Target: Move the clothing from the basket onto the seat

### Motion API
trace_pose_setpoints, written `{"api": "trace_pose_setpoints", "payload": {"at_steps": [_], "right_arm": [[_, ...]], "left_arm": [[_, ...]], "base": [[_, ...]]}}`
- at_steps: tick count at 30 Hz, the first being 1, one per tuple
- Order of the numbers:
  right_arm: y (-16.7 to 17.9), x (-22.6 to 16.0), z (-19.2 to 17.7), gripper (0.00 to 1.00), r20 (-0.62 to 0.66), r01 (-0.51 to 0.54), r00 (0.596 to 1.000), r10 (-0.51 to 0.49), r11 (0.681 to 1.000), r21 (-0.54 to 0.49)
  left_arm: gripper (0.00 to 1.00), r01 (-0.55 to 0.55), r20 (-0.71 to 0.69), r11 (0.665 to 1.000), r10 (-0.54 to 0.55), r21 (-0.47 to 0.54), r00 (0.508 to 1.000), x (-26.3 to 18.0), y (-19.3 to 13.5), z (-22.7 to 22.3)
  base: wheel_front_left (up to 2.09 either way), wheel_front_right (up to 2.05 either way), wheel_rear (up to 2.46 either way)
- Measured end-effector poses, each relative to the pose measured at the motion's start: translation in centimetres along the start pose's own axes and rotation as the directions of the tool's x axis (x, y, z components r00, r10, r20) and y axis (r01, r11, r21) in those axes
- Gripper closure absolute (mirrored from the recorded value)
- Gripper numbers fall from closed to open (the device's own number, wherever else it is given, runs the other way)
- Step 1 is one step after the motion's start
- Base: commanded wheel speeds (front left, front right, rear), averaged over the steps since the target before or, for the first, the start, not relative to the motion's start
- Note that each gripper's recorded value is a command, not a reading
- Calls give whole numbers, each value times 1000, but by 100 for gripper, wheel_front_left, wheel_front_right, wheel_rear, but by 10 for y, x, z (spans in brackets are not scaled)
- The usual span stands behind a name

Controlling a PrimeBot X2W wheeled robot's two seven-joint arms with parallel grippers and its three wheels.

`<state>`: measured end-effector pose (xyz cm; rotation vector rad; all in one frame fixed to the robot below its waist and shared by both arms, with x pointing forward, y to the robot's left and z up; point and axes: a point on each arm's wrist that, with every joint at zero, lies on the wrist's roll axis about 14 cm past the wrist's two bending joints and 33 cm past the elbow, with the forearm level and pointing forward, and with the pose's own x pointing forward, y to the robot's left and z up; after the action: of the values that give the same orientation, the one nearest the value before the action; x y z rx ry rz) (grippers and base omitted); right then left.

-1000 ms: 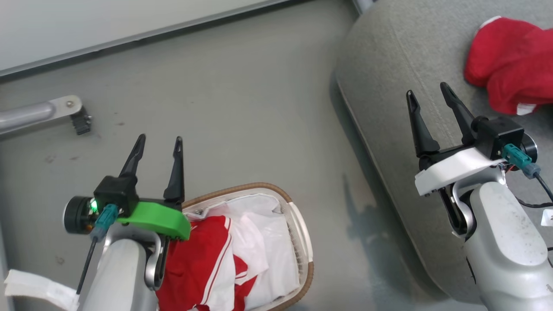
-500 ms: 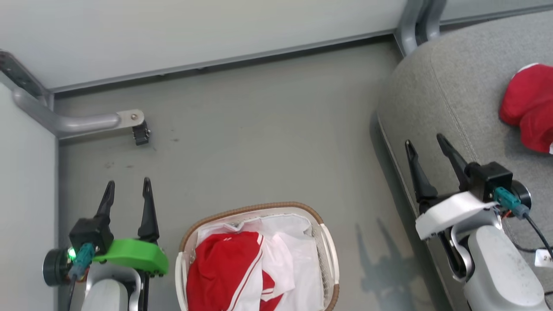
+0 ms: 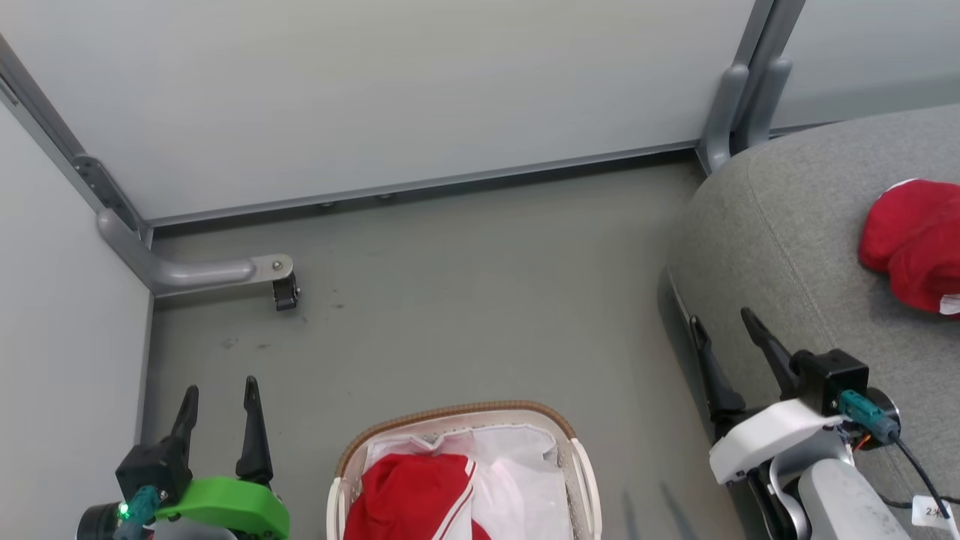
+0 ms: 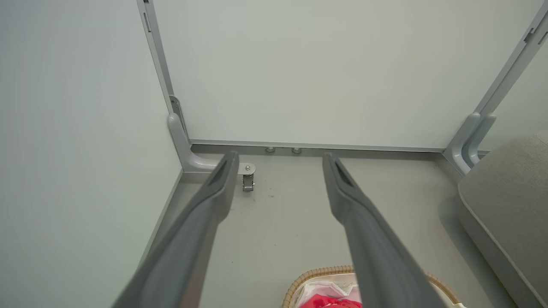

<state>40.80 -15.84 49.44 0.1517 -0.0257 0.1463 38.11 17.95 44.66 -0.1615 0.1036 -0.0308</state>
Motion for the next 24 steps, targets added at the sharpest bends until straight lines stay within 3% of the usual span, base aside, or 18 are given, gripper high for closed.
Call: {"api": "trace_pose_setpoints", "payload": {"at_steps": [12, 24], "right_arm": [[3, -14, 2, 0, 4, -2, 1000, 2, 1000, 1], [-2, 3, -6, 0, -11, 9, 1000, -9, 1000, 10]], "left_arm": [[0, 18, 4, 1000, -18, -20, 1000, -12, -8, 0], [0, 109, -97, 993, -113, -42, 989, 2, -39, -33]], "base": [[0, 0, 0], [0, 0, 0]]}}
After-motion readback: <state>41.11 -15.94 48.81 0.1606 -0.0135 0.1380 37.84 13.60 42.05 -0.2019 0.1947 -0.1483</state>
